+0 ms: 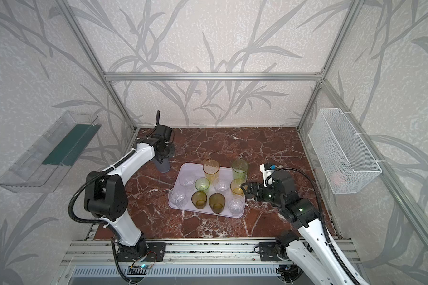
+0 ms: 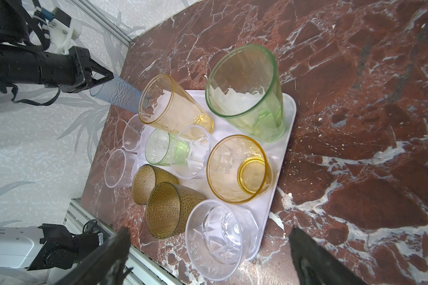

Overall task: Place the glasses into the tray
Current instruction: Pick up the glass from the top-left of the table.

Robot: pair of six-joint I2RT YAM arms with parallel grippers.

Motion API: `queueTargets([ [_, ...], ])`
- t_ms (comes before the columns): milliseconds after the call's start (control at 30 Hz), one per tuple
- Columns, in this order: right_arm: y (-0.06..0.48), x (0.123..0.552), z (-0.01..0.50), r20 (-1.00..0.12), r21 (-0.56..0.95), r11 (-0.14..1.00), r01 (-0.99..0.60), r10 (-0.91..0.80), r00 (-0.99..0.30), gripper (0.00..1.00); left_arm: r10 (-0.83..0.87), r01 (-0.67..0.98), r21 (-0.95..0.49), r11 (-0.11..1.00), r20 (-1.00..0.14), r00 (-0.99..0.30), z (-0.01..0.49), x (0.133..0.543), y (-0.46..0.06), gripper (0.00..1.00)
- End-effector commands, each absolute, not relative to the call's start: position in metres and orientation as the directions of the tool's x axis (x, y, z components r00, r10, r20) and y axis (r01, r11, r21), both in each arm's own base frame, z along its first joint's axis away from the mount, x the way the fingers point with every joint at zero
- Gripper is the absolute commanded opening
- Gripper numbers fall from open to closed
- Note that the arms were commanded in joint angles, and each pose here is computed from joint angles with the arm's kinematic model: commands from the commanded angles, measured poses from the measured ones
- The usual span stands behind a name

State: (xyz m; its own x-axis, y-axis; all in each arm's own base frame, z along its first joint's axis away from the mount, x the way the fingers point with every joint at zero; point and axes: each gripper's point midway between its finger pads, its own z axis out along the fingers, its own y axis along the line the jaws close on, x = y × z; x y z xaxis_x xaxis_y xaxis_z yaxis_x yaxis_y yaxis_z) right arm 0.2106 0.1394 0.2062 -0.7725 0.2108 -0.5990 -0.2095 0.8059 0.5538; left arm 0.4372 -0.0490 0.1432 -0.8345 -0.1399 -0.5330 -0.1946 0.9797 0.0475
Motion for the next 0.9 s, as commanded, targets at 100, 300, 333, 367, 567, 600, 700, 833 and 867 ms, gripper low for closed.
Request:
queueTargets([
  [100,0.137,0.21,0.215,-0.611,0.556,0.805,-0.206,0.228,-0.758,0.99,-0.163,-0.134,-0.093,0.987,-0.575,-0.802,0.173,0.432,-0.069,0.0],
  [300,0.136,0.211,0.214,-0.612,0.554,0.807,-0.203,0.229,-0.757,0.99,-0.174,-0.105,-0.147,0.983,-0.615,-0.769,0.195,0.424,-0.081,0.0],
  [333,0.136,0.211,0.214,-0.611,0.554,0.807,-0.203,0.229,-0.757,0.99,-0.171,-0.099,-0.15,0.984,-0.618,-0.767,0.197,0.423,-0.083,0.0],
  [367,0.136,0.211,0.214,-0.612,0.554,0.807,-0.204,0.229,-0.757,0.99,-0.17,-0.093,-0.155,0.984,-0.621,-0.765,0.2,0.421,-0.085,0.0],
  [567,0.136,0.21,0.214,-0.611,0.556,0.806,-0.204,0.231,-0.757,0.99,-0.139,-0.055,-0.151,0.987,-0.634,-0.761,0.208,0.414,-0.101,0.0],
  [600,0.135,0.211,0.213,-0.612,0.555,0.807,-0.201,0.233,-0.756,0.99,-0.134,-0.05,-0.149,0.988,-0.631,-0.764,0.208,0.412,-0.103,0.0],
  [700,0.133,0.212,0.212,-0.611,0.551,0.813,-0.188,0.241,-0.754,0.99,-0.11,-0.026,-0.14,0.99,-0.637,-0.763,0.21,0.405,-0.113,0.0],
  [833,0.135,0.211,0.217,-0.608,0.563,0.804,-0.192,0.246,-0.755,0.99,-0.09,0.015,-0.155,0.988,-0.643,-0.761,0.208,0.396,-0.128,0.0],
  [867,0.135,0.211,0.218,-0.609,0.563,0.804,-0.193,0.246,-0.754,0.99,-0.089,0.022,-0.161,0.987,-0.645,-0.759,0.207,0.395,-0.131,0.0],
])
